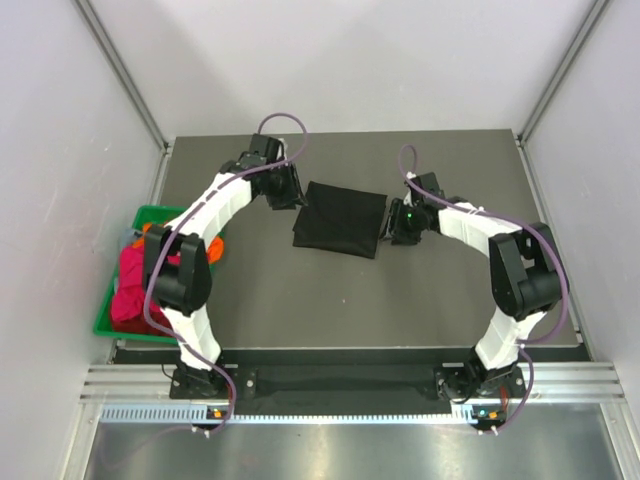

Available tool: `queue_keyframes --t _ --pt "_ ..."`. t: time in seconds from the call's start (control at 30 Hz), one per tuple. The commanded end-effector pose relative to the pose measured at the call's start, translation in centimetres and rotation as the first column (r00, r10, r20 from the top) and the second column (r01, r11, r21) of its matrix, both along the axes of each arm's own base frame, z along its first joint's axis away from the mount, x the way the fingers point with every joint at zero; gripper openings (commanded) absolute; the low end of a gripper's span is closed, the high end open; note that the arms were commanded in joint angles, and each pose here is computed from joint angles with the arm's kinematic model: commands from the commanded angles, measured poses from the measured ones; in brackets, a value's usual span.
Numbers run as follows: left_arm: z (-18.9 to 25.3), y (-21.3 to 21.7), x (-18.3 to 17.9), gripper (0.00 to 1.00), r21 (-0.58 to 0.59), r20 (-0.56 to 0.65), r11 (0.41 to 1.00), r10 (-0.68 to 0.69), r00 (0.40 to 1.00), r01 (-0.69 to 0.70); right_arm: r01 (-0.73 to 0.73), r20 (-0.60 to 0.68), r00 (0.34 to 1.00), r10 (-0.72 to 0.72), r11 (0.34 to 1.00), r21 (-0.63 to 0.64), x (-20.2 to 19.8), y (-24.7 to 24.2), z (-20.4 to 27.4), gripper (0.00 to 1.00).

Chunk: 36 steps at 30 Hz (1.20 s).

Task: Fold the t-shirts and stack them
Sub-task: Neatly place the folded tshirt to the corner

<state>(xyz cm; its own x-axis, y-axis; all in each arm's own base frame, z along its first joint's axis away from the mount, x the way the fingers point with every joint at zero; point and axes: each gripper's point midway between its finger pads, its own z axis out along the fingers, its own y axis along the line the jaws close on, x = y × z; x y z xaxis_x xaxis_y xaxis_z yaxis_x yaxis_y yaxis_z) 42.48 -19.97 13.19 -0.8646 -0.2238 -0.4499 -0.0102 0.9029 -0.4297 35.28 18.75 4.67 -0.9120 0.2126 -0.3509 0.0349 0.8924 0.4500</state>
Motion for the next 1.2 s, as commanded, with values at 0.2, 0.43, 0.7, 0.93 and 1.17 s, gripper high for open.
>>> queue_keyframes --t 0.2,0.43,0.7,0.93,1.17 --pt "3.8 -0.7 -6.0 0.42 -0.084 0.035 0.98 -0.18 0.983 0.182 0.009 0.138 0.99 -0.021 0.997 0.081 3.8 1.5 5.9 0.5" --pt "2.9 -2.1 -8.3 0.41 -0.156 0.012 0.957 -0.245 0.969 0.244 -0.032 0.166 0.986 0.016 0.995 0.091 6.5 2.7 4.4 0.48" --pt "2.3 -1.8 -8.6 0.4 -0.129 -0.007 0.963 -0.242 0.97 0.239 -0.059 0.1 0.993 0.056 0.998 0.032 6.4 2.2 -1.1 0.31" --pt "2.4 -1.9 -8.5 0.4 -0.132 -0.004 0.962 -0.24 0.971 0.238 -0.063 0.101 0.993 0.063 0.998 -0.006 6.2 1.5 -1.6 0.36" --pt "2.4 -1.6 -8.4 0.4 -0.116 -0.005 0.966 -0.234 0.972 0.232 -0.083 0.093 0.992 0.084 0.996 -0.015 6.2 1.4 -2.4 0.41"
